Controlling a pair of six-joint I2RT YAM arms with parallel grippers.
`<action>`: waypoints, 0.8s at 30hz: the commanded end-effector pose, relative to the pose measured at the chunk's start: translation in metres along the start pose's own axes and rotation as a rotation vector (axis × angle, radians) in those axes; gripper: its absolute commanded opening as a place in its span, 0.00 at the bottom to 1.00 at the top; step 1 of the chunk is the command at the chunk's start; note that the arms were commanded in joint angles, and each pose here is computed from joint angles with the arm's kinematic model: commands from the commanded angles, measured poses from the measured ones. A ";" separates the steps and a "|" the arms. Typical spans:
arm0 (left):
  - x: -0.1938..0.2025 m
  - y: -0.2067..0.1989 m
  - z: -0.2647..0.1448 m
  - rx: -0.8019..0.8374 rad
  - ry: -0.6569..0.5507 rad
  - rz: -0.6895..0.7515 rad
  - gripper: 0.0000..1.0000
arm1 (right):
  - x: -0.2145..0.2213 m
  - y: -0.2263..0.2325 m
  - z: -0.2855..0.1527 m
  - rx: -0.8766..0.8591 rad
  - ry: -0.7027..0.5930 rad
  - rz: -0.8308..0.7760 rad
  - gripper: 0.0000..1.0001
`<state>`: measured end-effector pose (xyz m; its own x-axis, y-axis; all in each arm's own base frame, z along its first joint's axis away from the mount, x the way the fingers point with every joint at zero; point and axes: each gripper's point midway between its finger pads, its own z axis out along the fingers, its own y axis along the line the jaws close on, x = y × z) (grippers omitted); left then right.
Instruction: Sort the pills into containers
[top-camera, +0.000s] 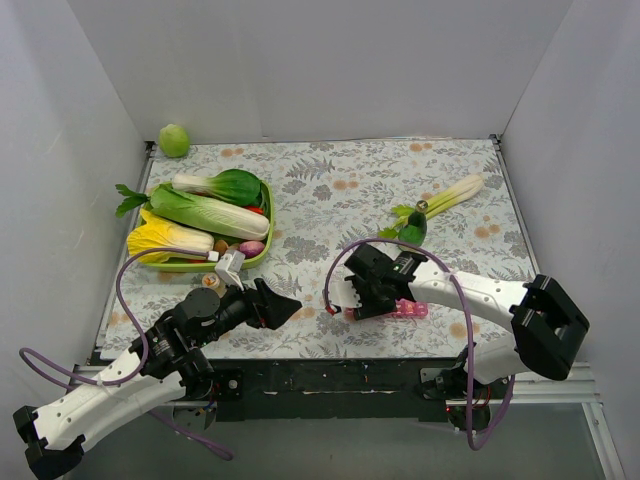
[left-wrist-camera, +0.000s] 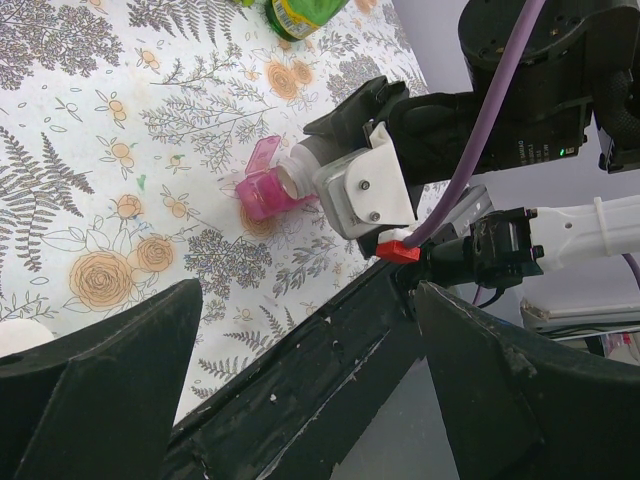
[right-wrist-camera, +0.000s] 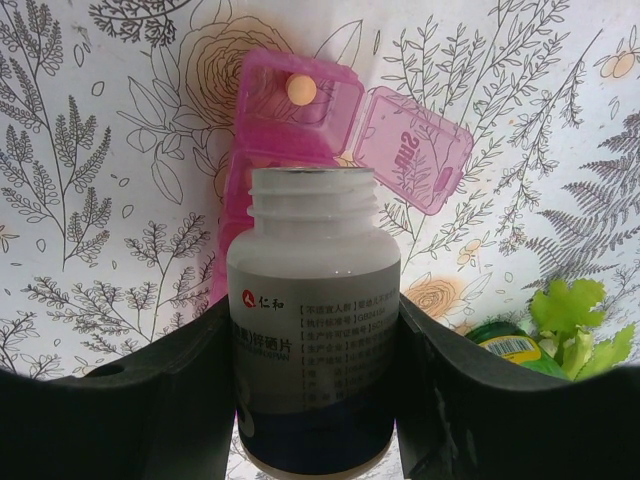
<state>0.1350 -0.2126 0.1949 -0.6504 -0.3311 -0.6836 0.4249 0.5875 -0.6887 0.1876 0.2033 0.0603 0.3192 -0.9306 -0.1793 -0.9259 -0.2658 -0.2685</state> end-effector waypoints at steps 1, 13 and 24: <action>0.000 0.003 0.000 -0.005 -0.006 0.000 0.88 | -0.006 -0.010 -0.009 0.018 0.010 -0.029 0.01; 0.001 0.003 0.000 -0.005 -0.006 0.002 0.88 | -0.007 -0.010 -0.010 0.017 0.033 -0.054 0.01; 0.000 0.003 0.000 -0.002 -0.008 0.000 0.88 | -0.010 -0.014 -0.011 0.019 0.053 -0.070 0.01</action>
<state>0.1347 -0.2122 0.1910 -0.6528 -0.3279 -0.6829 0.4225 0.5906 -0.6875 0.1888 0.2058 0.0647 0.3424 -0.9316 -0.1223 -0.9142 -0.3002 -0.2723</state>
